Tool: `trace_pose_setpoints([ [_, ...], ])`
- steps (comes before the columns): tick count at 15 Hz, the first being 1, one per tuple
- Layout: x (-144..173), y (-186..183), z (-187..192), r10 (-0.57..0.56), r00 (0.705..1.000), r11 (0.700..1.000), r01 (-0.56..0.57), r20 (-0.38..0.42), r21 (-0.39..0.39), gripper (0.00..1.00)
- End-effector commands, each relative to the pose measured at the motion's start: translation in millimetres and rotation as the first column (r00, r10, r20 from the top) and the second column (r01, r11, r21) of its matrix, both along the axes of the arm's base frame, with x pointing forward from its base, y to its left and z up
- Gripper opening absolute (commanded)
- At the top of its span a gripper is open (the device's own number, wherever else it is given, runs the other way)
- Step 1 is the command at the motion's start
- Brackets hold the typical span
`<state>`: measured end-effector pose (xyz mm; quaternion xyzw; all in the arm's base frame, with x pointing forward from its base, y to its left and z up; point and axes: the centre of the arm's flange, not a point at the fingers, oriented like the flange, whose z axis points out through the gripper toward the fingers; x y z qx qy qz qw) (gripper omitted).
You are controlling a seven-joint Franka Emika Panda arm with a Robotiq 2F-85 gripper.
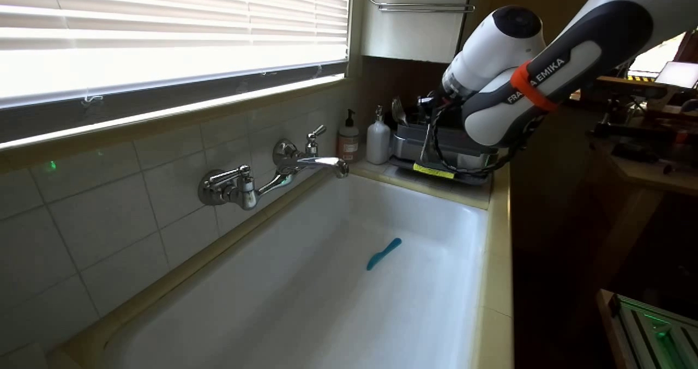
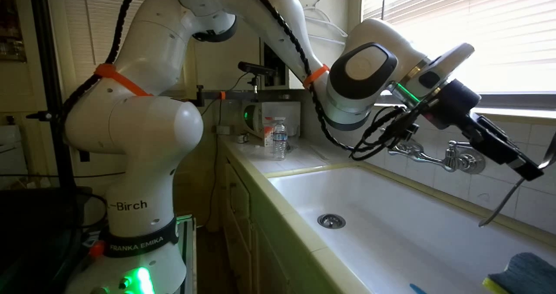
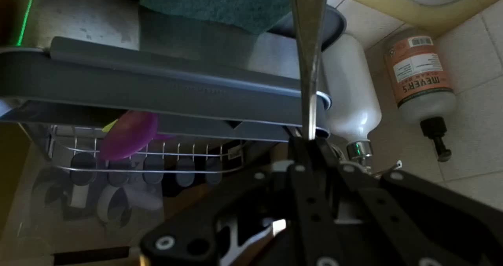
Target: Remove the spoon out of the sink
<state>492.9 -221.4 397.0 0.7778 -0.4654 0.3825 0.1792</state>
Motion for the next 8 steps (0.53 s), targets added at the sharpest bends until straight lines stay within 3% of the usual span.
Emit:
trace_pose_setpoints([
  [1,-12,1,12,-0.014,0.999,0.997,0.018,0.05,-0.075,0.02],
  [8,-22,-12,29,-0.071,0.992,0.981,0.089,0.106,-0.171,0.02],
])
